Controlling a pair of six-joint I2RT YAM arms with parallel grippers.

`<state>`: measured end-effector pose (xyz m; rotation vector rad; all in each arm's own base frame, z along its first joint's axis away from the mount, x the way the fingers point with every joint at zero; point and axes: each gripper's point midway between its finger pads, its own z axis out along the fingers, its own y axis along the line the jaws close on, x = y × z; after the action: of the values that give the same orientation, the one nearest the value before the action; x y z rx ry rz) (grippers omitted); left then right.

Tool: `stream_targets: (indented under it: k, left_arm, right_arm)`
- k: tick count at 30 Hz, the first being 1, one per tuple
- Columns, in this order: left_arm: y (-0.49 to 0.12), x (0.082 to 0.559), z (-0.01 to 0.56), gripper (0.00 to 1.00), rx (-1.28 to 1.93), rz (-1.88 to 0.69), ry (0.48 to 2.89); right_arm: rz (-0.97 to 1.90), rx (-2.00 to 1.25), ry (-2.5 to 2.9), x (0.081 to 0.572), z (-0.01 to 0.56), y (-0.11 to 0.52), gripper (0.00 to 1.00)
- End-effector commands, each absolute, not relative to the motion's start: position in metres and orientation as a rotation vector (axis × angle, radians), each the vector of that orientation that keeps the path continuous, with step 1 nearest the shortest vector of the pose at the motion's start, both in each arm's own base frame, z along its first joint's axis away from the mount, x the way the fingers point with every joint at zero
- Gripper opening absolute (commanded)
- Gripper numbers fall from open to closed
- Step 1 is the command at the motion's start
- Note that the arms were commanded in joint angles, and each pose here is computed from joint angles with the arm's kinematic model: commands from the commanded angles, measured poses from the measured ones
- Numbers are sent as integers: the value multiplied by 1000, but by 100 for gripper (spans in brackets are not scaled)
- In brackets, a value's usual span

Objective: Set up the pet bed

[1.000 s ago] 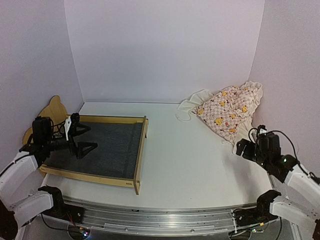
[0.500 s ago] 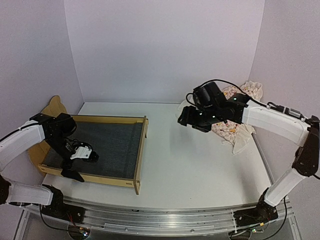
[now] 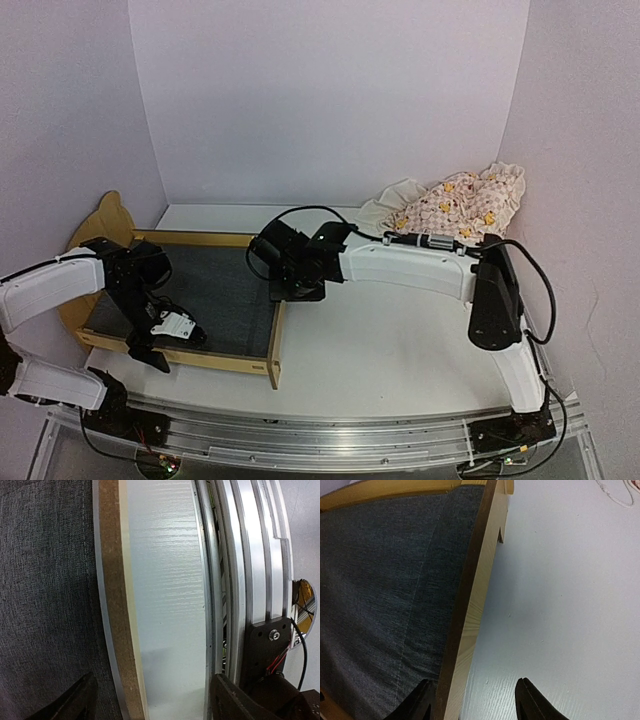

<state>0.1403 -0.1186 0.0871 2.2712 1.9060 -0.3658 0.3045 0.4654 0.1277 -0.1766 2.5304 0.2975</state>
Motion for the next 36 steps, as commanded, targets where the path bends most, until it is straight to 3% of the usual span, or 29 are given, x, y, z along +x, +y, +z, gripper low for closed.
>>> stream_targets:
  k: [1, 3, 7, 14, 21, 26, 36]
  left_arm:
    - [-118, 139, 74, 73, 2292, -354, 1871]
    - [-116, 138, 65, 67, 2308, -336, 1852]
    - [-117, 149, 55, 41, 2284, -268, 1828]
    - [-120, 156, 65, 10, 2253, -199, 1747]
    - [-135, 204, 129, 4, 2108, 89, 1491]
    - [-143, 241, 184, 3, 2023, 330, 1276]
    - [-167, 269, 248, 3, 1951, 451, 1041]
  right_arm:
    - [267, -138, 2509, 314, 130, 474, 51]
    - [256, -137, 2503, 315, 124, 478, 47]
    - [227, -121, 2510, 315, 108, 480, 39]
    - [175, -87, 2491, 317, 102, 472, 19]
    - [180, -50, 2405, 326, 135, 467, 0]
    - [205, -81, 2291, 340, 179, 475, 0]
    - [122, -23, 2138, 346, 221, 437, 0]
